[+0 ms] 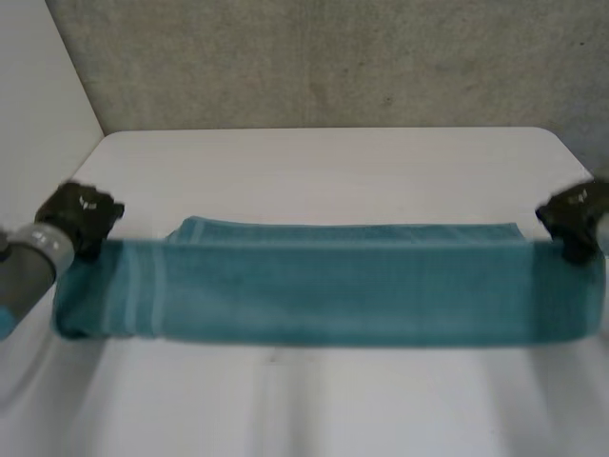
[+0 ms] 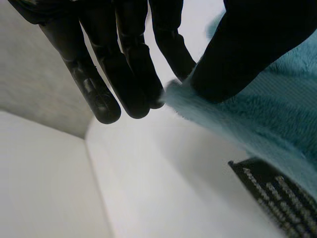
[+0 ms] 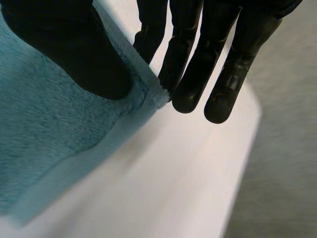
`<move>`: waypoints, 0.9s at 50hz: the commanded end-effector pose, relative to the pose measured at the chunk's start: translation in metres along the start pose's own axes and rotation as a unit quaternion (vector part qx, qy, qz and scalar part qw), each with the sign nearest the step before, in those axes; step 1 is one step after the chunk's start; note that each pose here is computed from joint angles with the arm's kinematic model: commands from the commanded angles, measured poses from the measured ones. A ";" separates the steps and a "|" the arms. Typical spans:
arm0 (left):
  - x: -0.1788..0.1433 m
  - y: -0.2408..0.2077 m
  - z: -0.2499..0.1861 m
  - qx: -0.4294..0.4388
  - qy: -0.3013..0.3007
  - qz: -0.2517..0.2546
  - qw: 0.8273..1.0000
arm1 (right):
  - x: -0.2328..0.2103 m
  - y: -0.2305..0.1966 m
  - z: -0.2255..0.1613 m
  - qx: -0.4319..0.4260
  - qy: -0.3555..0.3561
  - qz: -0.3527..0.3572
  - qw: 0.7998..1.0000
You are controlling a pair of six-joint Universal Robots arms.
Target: Fold the laundry
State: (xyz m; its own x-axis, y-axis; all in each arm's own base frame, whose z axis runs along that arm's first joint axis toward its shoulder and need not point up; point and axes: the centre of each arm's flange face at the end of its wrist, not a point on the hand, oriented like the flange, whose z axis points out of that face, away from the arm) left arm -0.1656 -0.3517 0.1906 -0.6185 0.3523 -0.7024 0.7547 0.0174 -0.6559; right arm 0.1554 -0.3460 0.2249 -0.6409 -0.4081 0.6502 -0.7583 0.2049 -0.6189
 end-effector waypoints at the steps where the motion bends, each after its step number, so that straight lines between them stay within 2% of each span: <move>1: -0.079 -0.104 0.018 0.182 -0.154 0.019 0.971 | 0.074 -0.109 -0.004 0.184 0.195 0.031 0.963; 2: -0.092 -0.120 0.016 0.214 -0.180 0.013 0.960 | 0.098 -0.133 -0.015 0.246 0.246 0.056 0.936; 3: -0.118 -0.145 0.007 0.273 -0.231 -0.007 0.934 | 0.108 -0.142 -0.020 0.275 0.266 0.071 0.921; 5: -0.144 -0.166 -0.009 0.329 -0.275 -0.036 0.903 | 0.126 -0.155 -0.029 0.323 0.300 0.095 0.893; 6: -0.155 -0.174 -0.017 0.353 -0.294 -0.050 0.887 | 0.138 -0.165 -0.044 0.363 0.322 0.113 0.867; 7: -0.175 -0.185 -0.032 0.392 -0.325 -0.076 0.857 | 0.143 -0.170 -0.054 0.380 0.330 0.120 0.856; 8: -0.183 -0.189 -0.038 0.408 -0.336 -0.087 0.844 | 0.146 -0.173 -0.063 0.392 0.336 0.124 0.847; 10: -0.187 -0.190 -0.041 0.416 -0.341 -0.096 0.837 | 0.144 -0.173 -0.081 0.399 0.331 0.128 0.846; 13: -0.186 -0.175 -0.038 0.392 -0.333 -0.113 0.850 | 0.135 -0.166 -0.083 0.389 0.316 0.126 0.856; 15: -0.178 -0.167 -0.033 0.377 -0.322 -0.118 0.861 | 0.118 -0.155 -0.073 0.371 0.291 0.125 0.873; 19: -0.141 -0.134 -0.016 0.328 -0.271 -0.125 0.896 | 0.090 -0.130 -0.051 0.331 0.245 0.124 0.903; 24: -0.105 -0.106 -0.005 0.289 -0.216 -0.130 0.923 | 0.059 -0.104 -0.035 0.292 0.195 0.123 0.928; 25: -0.090 -0.094 -0.002 0.273 -0.195 -0.134 0.932 | 0.059 -0.104 -0.035 0.292 0.195 0.123 0.928; 26: -0.076 -0.082 0.001 0.257 -0.178 -0.138 0.940 | 0.046 -0.092 -0.028 0.275 0.176 0.124 0.937; 29: -0.056 -0.066 0.006 0.239 -0.161 -0.141 0.947 | 0.031 -0.079 -0.020 0.253 0.153 0.126 0.947; 30: -0.039 -0.053 0.010 0.226 -0.148 -0.144 0.952 | 0.018 -0.067 -0.010 0.235 0.132 0.129 0.954; 37: 0.022 -0.006 0.019 0.175 -0.097 -0.157 0.967 | -0.044 -0.009 0.038 0.138 0.046 0.130 0.981; 42: 0.061 0.015 0.014 0.138 -0.047 -0.162 0.976 | -0.061 0.010 0.046 0.100 0.021 0.128 0.986; 45: 0.067 0.018 0.010 0.130 -0.036 -0.164 0.977 | -0.064 0.015 0.039 0.082 0.008 0.115 0.990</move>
State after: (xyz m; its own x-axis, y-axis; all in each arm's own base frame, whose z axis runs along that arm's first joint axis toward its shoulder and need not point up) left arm -0.1907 -0.3538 0.1569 -0.8531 0.2338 -0.4664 0.4283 -0.1965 -0.8820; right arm 0.1940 -0.3614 0.1769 -0.8235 -0.3042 0.4790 -0.5196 0.0652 -0.8519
